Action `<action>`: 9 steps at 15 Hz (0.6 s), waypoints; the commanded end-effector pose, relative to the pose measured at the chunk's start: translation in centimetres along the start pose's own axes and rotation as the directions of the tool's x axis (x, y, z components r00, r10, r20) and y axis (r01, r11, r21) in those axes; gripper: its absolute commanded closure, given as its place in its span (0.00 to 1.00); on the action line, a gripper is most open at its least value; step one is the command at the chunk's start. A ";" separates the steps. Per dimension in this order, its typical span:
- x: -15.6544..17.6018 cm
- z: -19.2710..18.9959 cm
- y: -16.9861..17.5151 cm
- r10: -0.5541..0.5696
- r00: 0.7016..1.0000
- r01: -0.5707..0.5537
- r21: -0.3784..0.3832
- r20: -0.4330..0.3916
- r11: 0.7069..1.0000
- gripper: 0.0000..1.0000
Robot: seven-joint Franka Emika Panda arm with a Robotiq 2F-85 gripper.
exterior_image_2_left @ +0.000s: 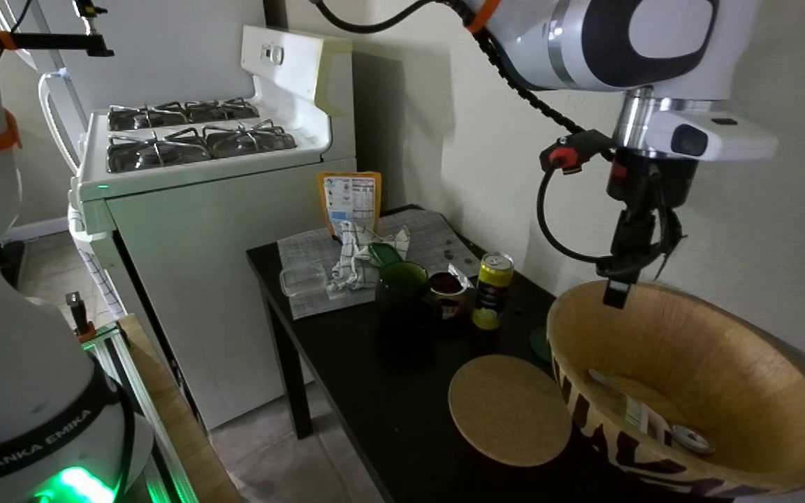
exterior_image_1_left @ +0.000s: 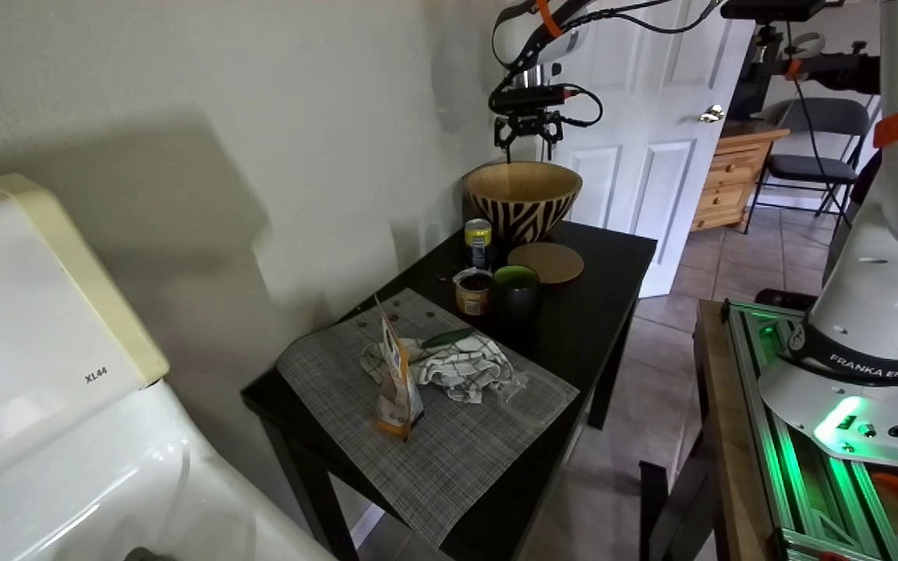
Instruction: Remove the white brush from the wooden bowl and put it on the table
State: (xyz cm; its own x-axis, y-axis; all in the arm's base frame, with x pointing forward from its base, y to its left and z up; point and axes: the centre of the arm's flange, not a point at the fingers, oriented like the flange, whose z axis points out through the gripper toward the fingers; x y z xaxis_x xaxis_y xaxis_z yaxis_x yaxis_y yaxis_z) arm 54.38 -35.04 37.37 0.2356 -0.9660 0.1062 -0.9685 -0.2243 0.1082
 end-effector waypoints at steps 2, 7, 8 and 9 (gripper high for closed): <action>3.6 4.1 0.9 -0.054 0.990 0.059 -0.030 0.127 0.998 0.00; 2.8 6.1 -2.0 -0.247 0.960 0.257 -0.062 0.130 0.965 0.00; 2.1 6.3 -3.0 -0.284 0.951 0.293 -0.061 0.123 0.954 0.00; 1.7 6.3 -4.0 -0.315 0.943 0.323 -0.067 0.111 0.944 0.00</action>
State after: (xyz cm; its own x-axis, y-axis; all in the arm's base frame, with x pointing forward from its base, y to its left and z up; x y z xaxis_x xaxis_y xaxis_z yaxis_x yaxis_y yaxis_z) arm 55.27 -37.70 31.32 0.4340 -0.8998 -0.0446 -0.8827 -0.4346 0.1787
